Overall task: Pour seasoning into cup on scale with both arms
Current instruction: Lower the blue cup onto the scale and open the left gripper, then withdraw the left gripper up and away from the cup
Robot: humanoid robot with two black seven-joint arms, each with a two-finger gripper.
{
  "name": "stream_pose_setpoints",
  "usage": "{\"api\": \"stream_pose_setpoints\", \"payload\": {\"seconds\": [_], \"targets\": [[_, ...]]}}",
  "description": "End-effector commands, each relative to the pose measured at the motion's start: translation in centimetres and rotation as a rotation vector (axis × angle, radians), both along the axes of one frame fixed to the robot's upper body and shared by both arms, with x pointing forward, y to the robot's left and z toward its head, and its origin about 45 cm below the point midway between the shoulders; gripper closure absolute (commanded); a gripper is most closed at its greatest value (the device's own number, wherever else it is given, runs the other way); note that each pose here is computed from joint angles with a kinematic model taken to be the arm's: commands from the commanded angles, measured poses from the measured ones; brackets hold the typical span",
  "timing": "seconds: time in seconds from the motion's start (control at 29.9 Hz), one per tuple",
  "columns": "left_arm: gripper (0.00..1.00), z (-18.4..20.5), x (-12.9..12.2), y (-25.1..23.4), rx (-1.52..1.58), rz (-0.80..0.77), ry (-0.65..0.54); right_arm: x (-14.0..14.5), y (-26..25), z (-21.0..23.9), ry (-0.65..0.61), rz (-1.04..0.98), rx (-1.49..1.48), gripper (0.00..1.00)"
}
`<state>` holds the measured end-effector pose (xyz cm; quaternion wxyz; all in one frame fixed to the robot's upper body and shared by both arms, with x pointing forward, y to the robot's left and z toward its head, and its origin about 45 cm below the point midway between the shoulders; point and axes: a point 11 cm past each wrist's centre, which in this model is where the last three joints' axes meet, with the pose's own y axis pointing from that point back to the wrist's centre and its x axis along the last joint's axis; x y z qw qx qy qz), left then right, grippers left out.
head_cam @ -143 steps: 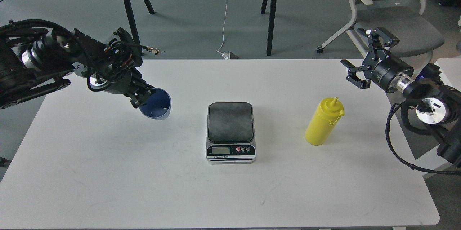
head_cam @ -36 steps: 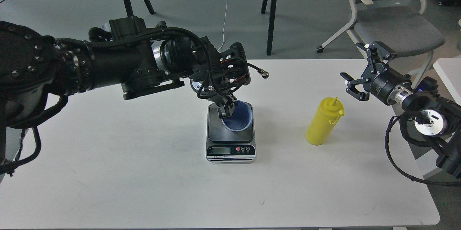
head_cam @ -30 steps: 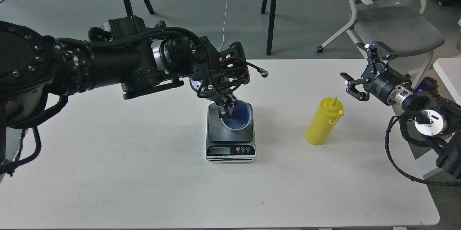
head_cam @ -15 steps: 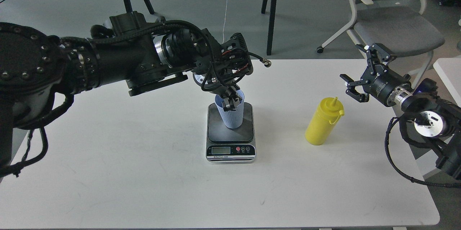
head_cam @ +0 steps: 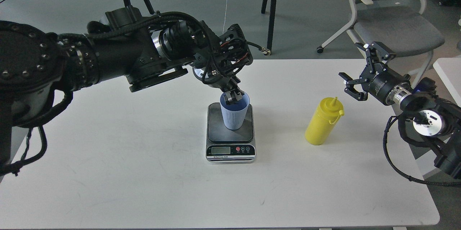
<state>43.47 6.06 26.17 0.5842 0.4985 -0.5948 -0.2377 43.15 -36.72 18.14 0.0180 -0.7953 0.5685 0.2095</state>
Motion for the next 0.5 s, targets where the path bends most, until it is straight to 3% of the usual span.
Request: {"api": "stream_pose_setpoints", "payload": {"seconds": [0.0, 0.27, 0.47], "targets": [[0.58, 1.7, 0.8, 0.0, -0.036, 0.033, -0.015, 0.3, 0.0, 0.6, -0.013, -0.004, 0.006, 0.01], [0.52, 5.4, 2.7, 1.7, -0.18, 0.166, 0.002, 0.8, 0.1, 1.5, -0.032, 0.002, 0.003, 0.01], [0.44, 9.6, 3.8, 3.4, -0.475, 0.334, 0.102, 1.6, -0.2, 3.1, -0.068, -0.01, 0.012, 0.01]]}}
